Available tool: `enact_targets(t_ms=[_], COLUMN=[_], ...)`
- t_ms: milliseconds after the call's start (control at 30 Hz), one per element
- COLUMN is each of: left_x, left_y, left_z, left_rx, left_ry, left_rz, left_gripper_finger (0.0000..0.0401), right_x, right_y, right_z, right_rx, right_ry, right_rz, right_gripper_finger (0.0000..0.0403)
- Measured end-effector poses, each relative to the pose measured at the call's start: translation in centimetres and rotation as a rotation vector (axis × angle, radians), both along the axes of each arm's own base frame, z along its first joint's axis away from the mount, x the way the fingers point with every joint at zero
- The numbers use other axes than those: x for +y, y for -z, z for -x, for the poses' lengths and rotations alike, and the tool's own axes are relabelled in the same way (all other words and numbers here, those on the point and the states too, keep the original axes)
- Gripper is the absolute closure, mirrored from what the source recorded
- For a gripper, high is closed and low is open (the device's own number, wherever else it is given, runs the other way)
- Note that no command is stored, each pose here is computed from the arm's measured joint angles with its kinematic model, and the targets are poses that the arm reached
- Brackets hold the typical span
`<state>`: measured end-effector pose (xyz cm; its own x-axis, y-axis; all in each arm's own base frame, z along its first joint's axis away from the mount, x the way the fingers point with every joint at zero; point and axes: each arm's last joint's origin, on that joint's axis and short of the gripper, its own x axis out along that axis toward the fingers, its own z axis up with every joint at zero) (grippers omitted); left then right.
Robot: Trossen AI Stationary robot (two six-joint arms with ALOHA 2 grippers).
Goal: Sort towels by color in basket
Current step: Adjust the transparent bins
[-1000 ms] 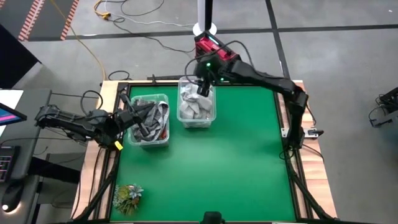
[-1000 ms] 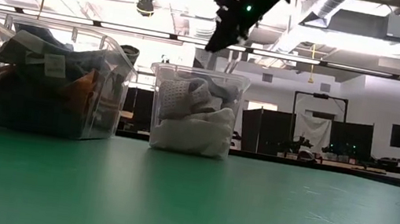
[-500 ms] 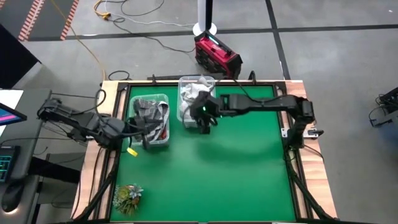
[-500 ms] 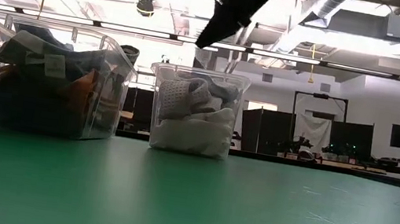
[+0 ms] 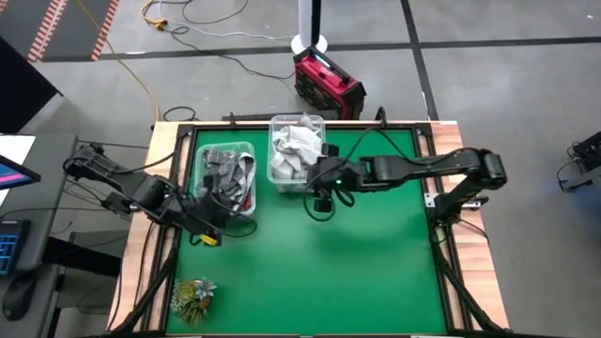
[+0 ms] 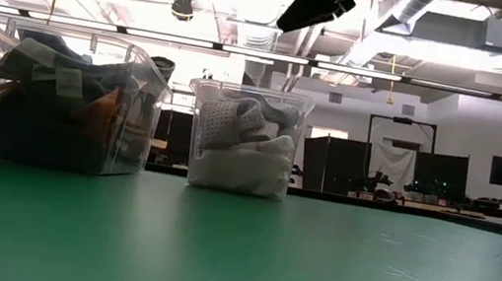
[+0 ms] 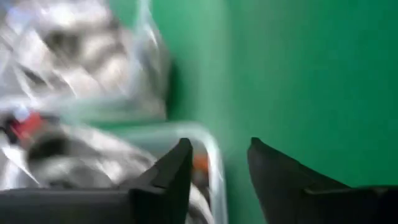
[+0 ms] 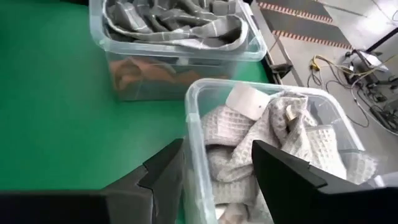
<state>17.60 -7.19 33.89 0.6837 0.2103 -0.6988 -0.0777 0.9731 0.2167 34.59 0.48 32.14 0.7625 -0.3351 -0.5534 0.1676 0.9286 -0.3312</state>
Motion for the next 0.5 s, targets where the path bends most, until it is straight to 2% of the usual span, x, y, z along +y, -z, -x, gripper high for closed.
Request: enact_targets(t_ms=[167,333,500], left_x=[0.5,1.5,2.2], left_y=[2.4,4.0,5.2], left_z=[-0.7,-1.7,-2.7], left_rx=[0.239,0.395,0.517], left_ry=[-0.068,-0.143,-0.103], left_rz=[0.101,0.053,0.011], left_gripper_finger=[0.0226,0.0225,0.0229], right_x=[0.3,0.3,0.2], right_y=[1.4,1.9,1.7], right_z=[0.4,0.1,0.1], right_rx=[-0.006,-0.016,-0.026], right_ry=[0.003,0.004,0.004], right_rz=[-0.017,-0.017,-0.018], right_gripper_finger=[0.018,0.018,0.018])
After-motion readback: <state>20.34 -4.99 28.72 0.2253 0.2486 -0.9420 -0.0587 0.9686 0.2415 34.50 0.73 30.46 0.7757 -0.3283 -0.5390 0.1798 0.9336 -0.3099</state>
